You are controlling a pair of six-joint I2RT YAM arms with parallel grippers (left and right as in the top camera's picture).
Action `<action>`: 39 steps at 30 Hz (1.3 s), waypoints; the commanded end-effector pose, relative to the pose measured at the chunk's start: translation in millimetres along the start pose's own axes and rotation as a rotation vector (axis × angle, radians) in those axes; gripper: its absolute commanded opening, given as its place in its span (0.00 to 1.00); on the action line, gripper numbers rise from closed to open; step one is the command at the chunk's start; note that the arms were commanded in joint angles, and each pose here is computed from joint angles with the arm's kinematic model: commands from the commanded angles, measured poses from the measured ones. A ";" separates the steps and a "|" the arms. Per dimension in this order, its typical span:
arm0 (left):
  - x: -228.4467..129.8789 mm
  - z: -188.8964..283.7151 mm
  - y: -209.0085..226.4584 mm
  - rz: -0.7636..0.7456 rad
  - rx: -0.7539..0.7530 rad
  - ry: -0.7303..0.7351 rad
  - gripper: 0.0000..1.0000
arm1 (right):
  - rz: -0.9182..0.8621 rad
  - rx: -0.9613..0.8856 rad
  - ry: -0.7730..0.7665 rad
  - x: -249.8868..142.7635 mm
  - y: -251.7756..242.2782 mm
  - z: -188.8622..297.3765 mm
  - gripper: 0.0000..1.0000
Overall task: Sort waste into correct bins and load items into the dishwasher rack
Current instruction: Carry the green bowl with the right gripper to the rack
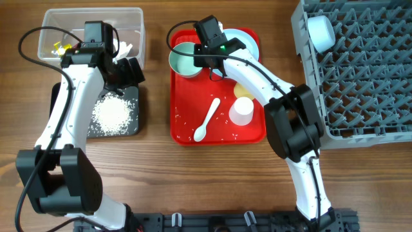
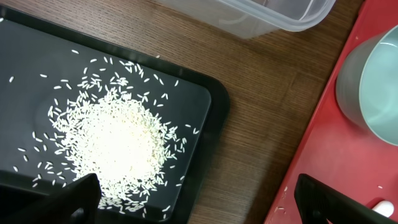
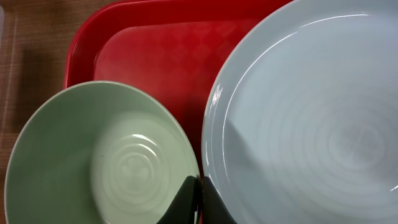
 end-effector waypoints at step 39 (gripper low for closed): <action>-2.2 -4.9 0.2 0.018 -0.004 0.015 1.00 | 0.027 -1.480 -0.279 43.8 -284.9 283.3 0.04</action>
Point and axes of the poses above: each gripper's point midway between its finger pads, its own z axis back along the fingers, its own y axis along the line the jaws close on, x = y × z, the point moved 3 cm from there along z, back along the fingers, and after that the axes turned 7 degrees about -z, right-handed, at the moved point
